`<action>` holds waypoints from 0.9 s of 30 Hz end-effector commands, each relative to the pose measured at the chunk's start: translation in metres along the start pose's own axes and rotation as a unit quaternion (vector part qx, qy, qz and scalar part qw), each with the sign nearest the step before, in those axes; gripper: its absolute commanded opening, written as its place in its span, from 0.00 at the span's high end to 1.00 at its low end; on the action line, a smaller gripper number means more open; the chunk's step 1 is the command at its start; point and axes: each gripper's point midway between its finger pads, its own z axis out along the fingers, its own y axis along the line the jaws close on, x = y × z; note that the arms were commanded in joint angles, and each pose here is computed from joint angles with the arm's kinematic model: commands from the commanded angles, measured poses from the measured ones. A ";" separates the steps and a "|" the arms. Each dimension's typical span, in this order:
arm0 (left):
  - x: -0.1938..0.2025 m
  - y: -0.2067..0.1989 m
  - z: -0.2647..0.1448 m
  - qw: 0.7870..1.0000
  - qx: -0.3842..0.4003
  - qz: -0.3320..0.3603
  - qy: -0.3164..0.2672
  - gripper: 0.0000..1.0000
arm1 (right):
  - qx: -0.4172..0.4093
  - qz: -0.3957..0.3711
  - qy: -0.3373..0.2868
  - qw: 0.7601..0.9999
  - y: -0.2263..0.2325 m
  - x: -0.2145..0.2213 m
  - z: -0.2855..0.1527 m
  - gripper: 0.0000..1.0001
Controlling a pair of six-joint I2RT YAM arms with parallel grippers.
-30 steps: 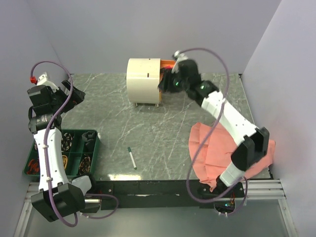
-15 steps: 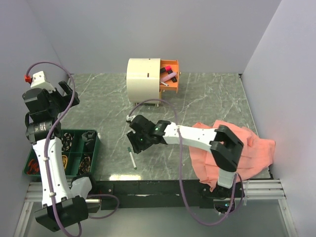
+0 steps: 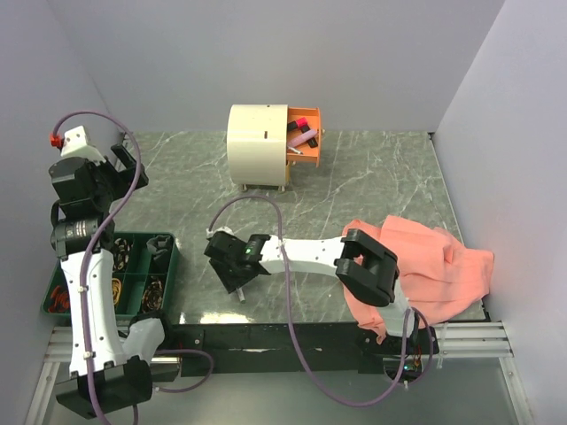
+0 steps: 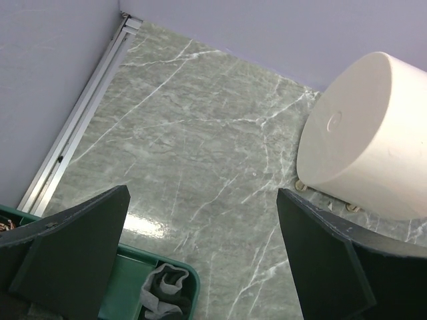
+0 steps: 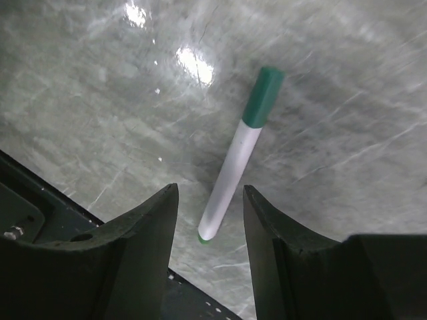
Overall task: Sort the stationery into containers
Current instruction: Pick up the pen from the center of the board.
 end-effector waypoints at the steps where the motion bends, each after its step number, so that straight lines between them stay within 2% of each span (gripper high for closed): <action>1: -0.016 -0.008 -0.014 0.999 0.001 0.014 -0.031 0.00 | 0.034 0.022 -0.015 0.999 -0.005 -0.010 0.004 0.48; 9: -0.013 -0.012 -0.019 0.999 0.005 0.022 -0.033 0.01 | 0.042 0.025 0.004 0.999 -0.008 0.001 0.022 0.50; 11: -0.011 -0.013 -0.018 0.999 0.008 0.019 -0.032 0.01 | 0.043 0.022 0.008 0.999 -0.008 0.002 0.030 0.60; 13: -0.009 -0.014 -0.018 0.999 0.010 0.018 -0.031 0.01 | 0.043 0.010 0.011 0.999 -0.008 0.004 0.036 0.88; 14: -0.009 -0.014 -0.018 0.999 0.012 0.018 -0.031 0.01 | 0.047 0.001 0.014 0.999 -0.009 0.006 0.041 0.97; 18: -0.012 -0.015 -0.016 0.999 0.011 0.020 -0.024 0.01 | 0.065 -0.038 -0.023 0.997 -0.010 -0.016 0.030 1.00; 19: -0.019 -0.017 -0.018 0.999 0.013 0.025 -0.029 0.00 | 0.065 -0.051 -0.035 0.996 -0.011 -0.024 0.022 1.00; 21: -0.027 -0.019 -0.020 0.999 0.014 0.031 -0.035 0.00 | 0.042 -0.054 -0.082 0.994 -0.004 -0.054 -0.016 1.00; 22: -0.029 -0.019 -0.020 0.999 0.015 0.036 -0.035 0.01 | 0.025 -0.049 -0.120 0.991 -0.002 -0.076 -0.049 1.00; 24: -0.030 -0.020 -0.018 0.999 0.018 0.039 -0.032 0.00 | 0.000 -0.046 -0.150 0.988 -0.001 -0.093 -0.082 1.00; 25: -0.029 -0.021 -0.017 0.999 0.019 0.042 -0.029 0.00 | -0.017 -0.038 -0.190 0.981 -0.002 -0.113 -0.116 1.00; 27: -0.026 -0.024 -0.014 0.998 0.031 0.043 -0.021 0.00 | -0.028 -0.039 -0.234 0.971 -0.005 -0.130 -0.149 1.00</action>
